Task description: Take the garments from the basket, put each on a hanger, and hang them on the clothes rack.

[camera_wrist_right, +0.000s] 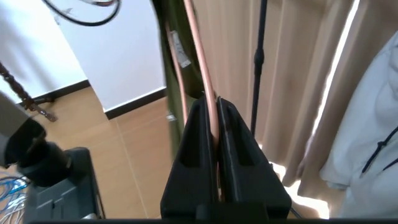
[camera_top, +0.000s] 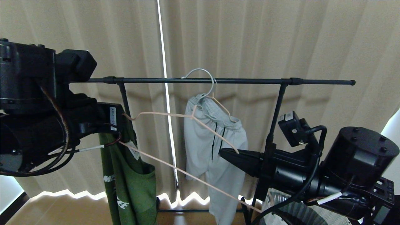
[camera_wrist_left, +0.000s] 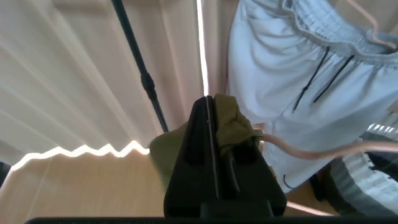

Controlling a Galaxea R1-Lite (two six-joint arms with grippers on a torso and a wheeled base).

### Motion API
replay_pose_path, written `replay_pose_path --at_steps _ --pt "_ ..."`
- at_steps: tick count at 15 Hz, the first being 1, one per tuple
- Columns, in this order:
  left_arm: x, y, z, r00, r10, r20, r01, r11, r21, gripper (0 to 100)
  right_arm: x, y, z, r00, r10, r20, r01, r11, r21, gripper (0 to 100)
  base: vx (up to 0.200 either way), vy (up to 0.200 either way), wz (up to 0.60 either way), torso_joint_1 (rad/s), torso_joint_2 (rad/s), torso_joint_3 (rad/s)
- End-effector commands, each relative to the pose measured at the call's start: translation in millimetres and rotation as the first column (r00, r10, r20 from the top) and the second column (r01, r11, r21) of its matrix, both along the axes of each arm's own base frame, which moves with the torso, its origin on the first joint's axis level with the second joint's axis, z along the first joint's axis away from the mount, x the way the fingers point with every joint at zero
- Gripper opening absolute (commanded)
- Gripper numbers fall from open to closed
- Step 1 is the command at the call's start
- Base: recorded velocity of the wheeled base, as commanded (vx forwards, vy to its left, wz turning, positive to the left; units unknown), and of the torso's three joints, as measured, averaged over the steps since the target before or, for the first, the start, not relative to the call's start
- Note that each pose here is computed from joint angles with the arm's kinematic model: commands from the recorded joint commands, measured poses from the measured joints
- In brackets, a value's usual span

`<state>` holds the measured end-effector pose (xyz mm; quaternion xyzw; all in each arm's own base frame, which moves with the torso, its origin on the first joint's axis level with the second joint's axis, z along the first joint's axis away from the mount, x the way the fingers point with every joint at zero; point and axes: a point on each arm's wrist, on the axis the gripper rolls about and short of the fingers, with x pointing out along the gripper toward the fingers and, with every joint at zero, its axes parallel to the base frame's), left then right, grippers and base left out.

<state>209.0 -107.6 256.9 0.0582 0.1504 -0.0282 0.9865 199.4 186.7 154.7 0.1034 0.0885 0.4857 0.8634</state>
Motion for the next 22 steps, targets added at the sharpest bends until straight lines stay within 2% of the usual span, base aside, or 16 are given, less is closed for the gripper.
replay_pose_path --at_steps 1,5,7,8,9,10,12,17,22 --pt "-11.6 2.4 8.9 0.999 -0.015 0.034 0.016 1.000 -0.023 0 5.5 5.2 -6.6 1.000 0.001 -0.017 -0.001 1.000 -0.014 0 0.000 0.000 0.00 0.000 0.00 0.000" --pt "-28.8 -23.1 10.9 0.990 -0.132 0.038 0.135 0.986 -0.097 0 8.9 9.9 -9.6 1.000 0.004 -0.023 -0.004 1.000 -0.019 0 0.000 0.000 0.00 0.000 0.00 0.000" --pt "-28.8 -23.1 11.4 0.990 -0.132 0.039 0.135 0.986 -0.098 0 8.5 8.9 -9.0 1.000 -0.021 -0.021 0.020 1.000 -0.019 0 0.000 0.000 0.00 0.000 0.00 0.000" --pt "-25.7 -18.6 11.1 0.993 -0.108 0.037 0.111 0.990 -0.092 0 7.6 7.1 -8.3 0.999 -0.051 -0.016 0.051 0.998 -0.021 0 0.000 0.000 0.00 0.000 0.00 0.000" --pt "-16.0 -2.9 10.2 0.999 -0.028 0.035 0.031 0.996 -0.080 0 5.2 4.0 -5.4 0.996 -0.085 -0.008 0.085 0.996 -0.018 0 0.000 0.000 0.00 0.000 0.00 0.000" --pt "-11.3 5.7 9.7 0.999 0.011 0.035 -0.009 0.998 -0.068 0 2.9 0.8 -3.9 0.995 -0.103 -0.006 0.103 0.995 -0.018 0 0.000 0.000 0.00 0.000 0.00 0.000" --pt "-8.2 13.0 9.2 0.998 0.045 0.034 -0.043 0.997 -0.059 0 2.0 -8.0 -3.1 0.988 -0.152 -0.005 0.151 0.988 -0.022 0 0.000 0.000 0.00 0.000 0.00 0.000" --pt "-18.7 13.4 1.5 1.000 0.019 -0.008 -0.019 1.000 -0.020 0 24.4 -13.8 -5.2 0.963 -0.268 -0.001 0.268 0.963 -0.029 0 0.000 0.000 0.00 0.000 0.00 0.000" --pt "-33.0 14.0 0.5 0.999 -0.019 -0.048 0.020 1.000 0.024 0 36.4 -12.3 -4.4 0.955 -0.296 0.001 0.296 0.955 -0.030 0 0.000 0.000 0.00 0.000 0.00 0.000"
